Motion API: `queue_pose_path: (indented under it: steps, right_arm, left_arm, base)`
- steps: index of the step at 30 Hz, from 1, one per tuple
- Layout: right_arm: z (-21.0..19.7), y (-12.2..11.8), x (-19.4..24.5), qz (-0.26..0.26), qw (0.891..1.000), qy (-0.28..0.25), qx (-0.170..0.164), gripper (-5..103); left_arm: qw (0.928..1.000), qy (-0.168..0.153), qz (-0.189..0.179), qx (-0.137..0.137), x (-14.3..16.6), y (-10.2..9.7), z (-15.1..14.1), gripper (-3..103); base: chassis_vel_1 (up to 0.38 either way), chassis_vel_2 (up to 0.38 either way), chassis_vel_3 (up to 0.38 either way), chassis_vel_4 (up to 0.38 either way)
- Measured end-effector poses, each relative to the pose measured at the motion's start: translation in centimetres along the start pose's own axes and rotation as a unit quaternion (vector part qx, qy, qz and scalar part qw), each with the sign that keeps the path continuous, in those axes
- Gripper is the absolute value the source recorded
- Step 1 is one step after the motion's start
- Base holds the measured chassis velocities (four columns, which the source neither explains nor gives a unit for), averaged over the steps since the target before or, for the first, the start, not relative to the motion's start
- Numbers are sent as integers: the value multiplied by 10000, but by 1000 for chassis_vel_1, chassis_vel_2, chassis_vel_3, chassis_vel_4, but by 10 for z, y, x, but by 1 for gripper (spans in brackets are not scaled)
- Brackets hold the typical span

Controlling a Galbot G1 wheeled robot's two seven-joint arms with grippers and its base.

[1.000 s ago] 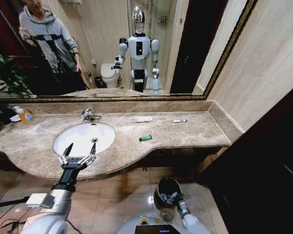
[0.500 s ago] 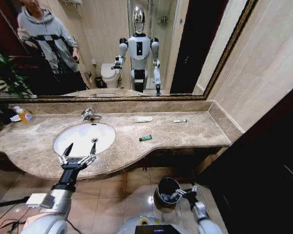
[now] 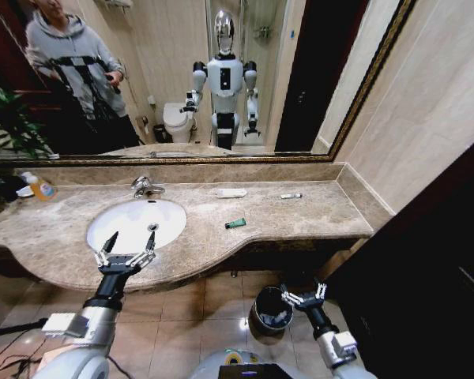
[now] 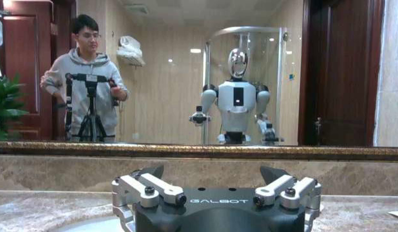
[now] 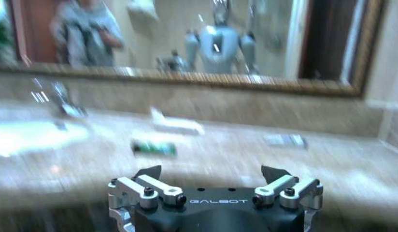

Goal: Pick up the trash from the sink and place it in the trash bin.

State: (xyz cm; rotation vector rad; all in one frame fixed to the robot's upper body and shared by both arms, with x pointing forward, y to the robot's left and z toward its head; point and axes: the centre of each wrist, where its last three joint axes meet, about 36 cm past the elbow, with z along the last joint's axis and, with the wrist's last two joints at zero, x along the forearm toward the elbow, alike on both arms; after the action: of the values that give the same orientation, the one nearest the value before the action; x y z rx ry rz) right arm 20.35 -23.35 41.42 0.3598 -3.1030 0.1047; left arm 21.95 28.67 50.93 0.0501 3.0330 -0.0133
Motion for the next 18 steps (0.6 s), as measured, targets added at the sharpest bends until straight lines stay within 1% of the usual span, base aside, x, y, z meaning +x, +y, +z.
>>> queue_pose_path:
  steps: [1, 3, 5, 6, 7, 9, 10, 11, 13, 14, 17, 18]
  right_arm:
    - [0, 0, 0, 0, 10000, 0, 0, 100]
    - [-15, 4, -14, -237, 9993, -297, -18, 100]
    - [-29, 0, -36, -497, 9975, -489, 94, 100]
    - [-34, -3, -45, -641, 9967, -496, 107, 100]
    - [-34, -3, -45, -641, 9967, -496, 107, 100]
    - [-42, -8, -64, -1084, 9928, -497, 114, 100]
    - [-42, -8, -64, -1084, 9928, -497, 114, 100]
    - [-41, -10, -68, -1188, 9917, -478, 126, 100]
    - [-33, -24, -91, -1484, 9877, -402, 278, 100]
    - [-33, -24, -91, -1484, 9877, -402, 278, 100]
    - [-27, -38, -126, -1787, 9831, -215, 329, 100]
    - [-27, -38, -126, -1787, 9831, -215, 329, 100]
  left_arm:
    - [10000, 0, 0, 0, 0, 0, 0, 100]
    - [10000, 1, 0, 0, 0, 0, 0, 100]
    - [10000, 0, 0, 0, 0, 0, 0, 100]
    - [10000, 1, 0, 0, 0, 0, 0, 100]
    - [10000, 1, 0, 0, 0, 0, 0, 100]
    - [10000, 0, 1, 0, 0, 0, 0, 100]
    - [10000, 0, 1, 0, 0, 0, 0, 100]
    - [10000, 0, 0, 0, 0, 0, 0, 100]
    - [10000, 0, 0, 0, 0, 0, 0, 100]
    - [10000, 0, 0, 0, 0, 0, 0, 100]
    - [10000, 0, 0, 0, 0, 0, 0, 100]
    - [10000, 0, 0, 0, 0, 0, 0, 100]
  base:
    - [0, 0, 0, 0]
    - [0, 0, 0, 0]
    - [0, 0, 0, 0]
    - [0, 0, 0, 0]
    - [0, 0, 0, 0]
    - [0, 0, 0, 0]
    - [0, 0, 0, 0]
    - [0, 0, 0, 0]
    - [0, 0, 0, 0]
    - [0, 0, 0, 0]
    - [0, 0, 0, 0]
    - [0, 0, 0, 0]
